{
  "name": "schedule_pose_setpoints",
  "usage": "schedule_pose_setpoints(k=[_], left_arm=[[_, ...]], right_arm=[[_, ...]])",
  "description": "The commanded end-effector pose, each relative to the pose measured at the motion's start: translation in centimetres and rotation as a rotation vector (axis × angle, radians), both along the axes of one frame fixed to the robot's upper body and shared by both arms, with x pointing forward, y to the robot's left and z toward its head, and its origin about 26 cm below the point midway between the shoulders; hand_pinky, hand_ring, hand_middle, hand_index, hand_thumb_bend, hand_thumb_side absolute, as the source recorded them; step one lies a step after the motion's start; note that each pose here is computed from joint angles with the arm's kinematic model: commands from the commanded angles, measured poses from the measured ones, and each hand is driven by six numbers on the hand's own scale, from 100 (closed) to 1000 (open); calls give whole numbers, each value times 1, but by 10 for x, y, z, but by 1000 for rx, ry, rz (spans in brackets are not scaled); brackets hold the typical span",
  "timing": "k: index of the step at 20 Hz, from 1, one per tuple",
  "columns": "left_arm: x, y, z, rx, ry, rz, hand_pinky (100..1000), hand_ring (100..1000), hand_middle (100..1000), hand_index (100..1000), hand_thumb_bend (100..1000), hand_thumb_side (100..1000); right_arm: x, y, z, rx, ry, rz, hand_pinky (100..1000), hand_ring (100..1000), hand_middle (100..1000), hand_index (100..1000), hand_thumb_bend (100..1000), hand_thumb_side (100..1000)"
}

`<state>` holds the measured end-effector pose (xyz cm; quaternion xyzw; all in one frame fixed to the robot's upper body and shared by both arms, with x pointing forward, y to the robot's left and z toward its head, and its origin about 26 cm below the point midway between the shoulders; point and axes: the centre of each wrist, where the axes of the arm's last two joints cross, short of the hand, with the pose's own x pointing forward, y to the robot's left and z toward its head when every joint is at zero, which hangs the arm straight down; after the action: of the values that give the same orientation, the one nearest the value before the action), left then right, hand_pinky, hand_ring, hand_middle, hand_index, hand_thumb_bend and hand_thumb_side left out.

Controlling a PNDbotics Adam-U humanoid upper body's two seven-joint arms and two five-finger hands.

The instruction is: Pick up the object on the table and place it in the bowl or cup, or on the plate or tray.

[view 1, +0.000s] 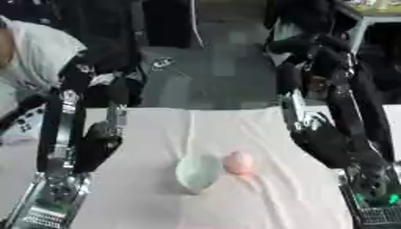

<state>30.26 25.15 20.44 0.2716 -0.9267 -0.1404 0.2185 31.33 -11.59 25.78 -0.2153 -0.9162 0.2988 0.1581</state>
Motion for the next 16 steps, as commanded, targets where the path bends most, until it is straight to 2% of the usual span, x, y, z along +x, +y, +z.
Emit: schedule_pose_setpoints(k=[1, 12, 13, 14, 15, 16], left_arm=[[-2, 2, 7, 16, -22, 6, 727, 684, 802, 911, 100, 765], [-2, 2, 7, -9, -39, 19, 719, 675, 800, 904, 100, 757], [-2, 2, 7, -10, -39, 19, 716, 671, 798, 902, 100, 757], [-2, 2, 7, -10, -37, 18, 716, 671, 798, 902, 100, 756], [-2, 2, 7, -10, -34, 17, 714, 666, 796, 901, 100, 758], [-2, 2, 6, -10, -30, 16, 714, 666, 796, 901, 100, 758]], right_arm=[[-1, 3, 5, -13, -14, 6, 248, 553, 660, 774, 100, 895], [3, 2, 2, -25, -2, -2, 247, 552, 659, 778, 100, 888], [5, 2, 0, -25, 9, -11, 243, 551, 659, 781, 138, 865], [10, 1, -3, -30, 25, -24, 243, 551, 659, 780, 135, 867], [16, 2, -7, -41, 39, -34, 248, 558, 666, 786, 182, 853], [22, 4, -10, -60, 54, -43, 248, 558, 666, 786, 182, 853]])
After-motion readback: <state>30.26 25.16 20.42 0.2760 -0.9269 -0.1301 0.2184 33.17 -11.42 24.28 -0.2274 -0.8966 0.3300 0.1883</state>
